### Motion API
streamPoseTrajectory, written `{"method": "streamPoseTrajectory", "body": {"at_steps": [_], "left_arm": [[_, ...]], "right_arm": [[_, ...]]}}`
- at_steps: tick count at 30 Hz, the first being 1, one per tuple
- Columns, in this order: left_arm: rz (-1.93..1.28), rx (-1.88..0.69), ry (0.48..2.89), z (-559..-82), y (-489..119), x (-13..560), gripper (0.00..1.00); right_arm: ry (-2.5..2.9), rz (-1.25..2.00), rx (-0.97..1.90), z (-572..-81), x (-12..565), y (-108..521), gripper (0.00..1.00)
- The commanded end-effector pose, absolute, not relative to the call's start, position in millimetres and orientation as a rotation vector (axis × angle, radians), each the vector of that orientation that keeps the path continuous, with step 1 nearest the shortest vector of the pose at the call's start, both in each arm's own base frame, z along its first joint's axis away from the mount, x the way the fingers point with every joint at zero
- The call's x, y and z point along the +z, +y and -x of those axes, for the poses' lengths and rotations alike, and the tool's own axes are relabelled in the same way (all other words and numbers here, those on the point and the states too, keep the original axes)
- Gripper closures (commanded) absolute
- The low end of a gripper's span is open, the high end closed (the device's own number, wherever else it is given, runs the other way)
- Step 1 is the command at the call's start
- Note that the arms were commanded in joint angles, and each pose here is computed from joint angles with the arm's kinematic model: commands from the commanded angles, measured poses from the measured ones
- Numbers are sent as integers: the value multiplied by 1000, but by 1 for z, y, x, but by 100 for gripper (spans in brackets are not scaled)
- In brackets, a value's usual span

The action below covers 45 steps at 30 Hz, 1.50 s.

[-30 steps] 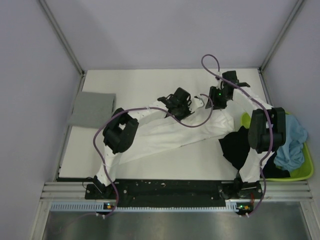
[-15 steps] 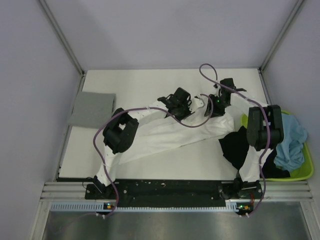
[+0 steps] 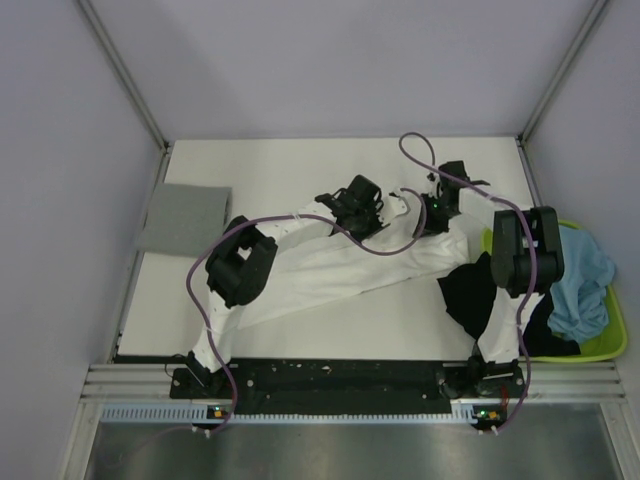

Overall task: Fold and stack the t-shirts
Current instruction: Fold the other side of the tshirt into a rectangle, then rotate the tshirt 60 degree

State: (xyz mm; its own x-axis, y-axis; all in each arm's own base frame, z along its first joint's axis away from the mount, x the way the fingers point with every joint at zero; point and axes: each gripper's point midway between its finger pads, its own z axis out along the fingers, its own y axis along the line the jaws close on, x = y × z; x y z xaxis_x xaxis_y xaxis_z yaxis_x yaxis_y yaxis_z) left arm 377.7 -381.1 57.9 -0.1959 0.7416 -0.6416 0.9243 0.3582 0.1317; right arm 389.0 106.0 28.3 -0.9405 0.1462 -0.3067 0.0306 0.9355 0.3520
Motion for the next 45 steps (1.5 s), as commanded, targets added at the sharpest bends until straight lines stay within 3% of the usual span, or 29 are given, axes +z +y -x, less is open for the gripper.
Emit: {"method": "streamPoseTrajectory", "body": {"at_steps": [1,6,13,28,33,34,37,38,41,45], "left_arm": [[-1422,-398,1914,-385,-389,88,100],[-1463,-465,1890,-376,-395,93,100],[-1585,-821,1843,-324,-419,104,100],[-1677,-987,1848,-290,-421,81,100],[-1718,-937,1846,-291,-414,70,100],[-1731,-923,1832,-292,-413,72,94],[-1786,-915,1792,-290,-410,80,56],[-1814,-925,1776,-287,-408,83,49],[-1861,-951,1757,-281,-399,107,39],[-1840,-879,1778,-294,-372,144,41]], "right_arm": [[2688,-145,449,-396,50,94,100],[2707,-125,362,-383,62,82,100],[2801,-48,203,-345,76,57,100],[3070,-59,-50,-294,52,17,100],[3057,-49,69,-303,50,31,99],[3044,-58,73,-308,51,32,95],[3002,-59,60,-320,58,31,77],[2985,-59,57,-324,62,31,72],[2890,-51,85,-345,81,34,66],[2686,-10,221,-391,117,52,63]]}}
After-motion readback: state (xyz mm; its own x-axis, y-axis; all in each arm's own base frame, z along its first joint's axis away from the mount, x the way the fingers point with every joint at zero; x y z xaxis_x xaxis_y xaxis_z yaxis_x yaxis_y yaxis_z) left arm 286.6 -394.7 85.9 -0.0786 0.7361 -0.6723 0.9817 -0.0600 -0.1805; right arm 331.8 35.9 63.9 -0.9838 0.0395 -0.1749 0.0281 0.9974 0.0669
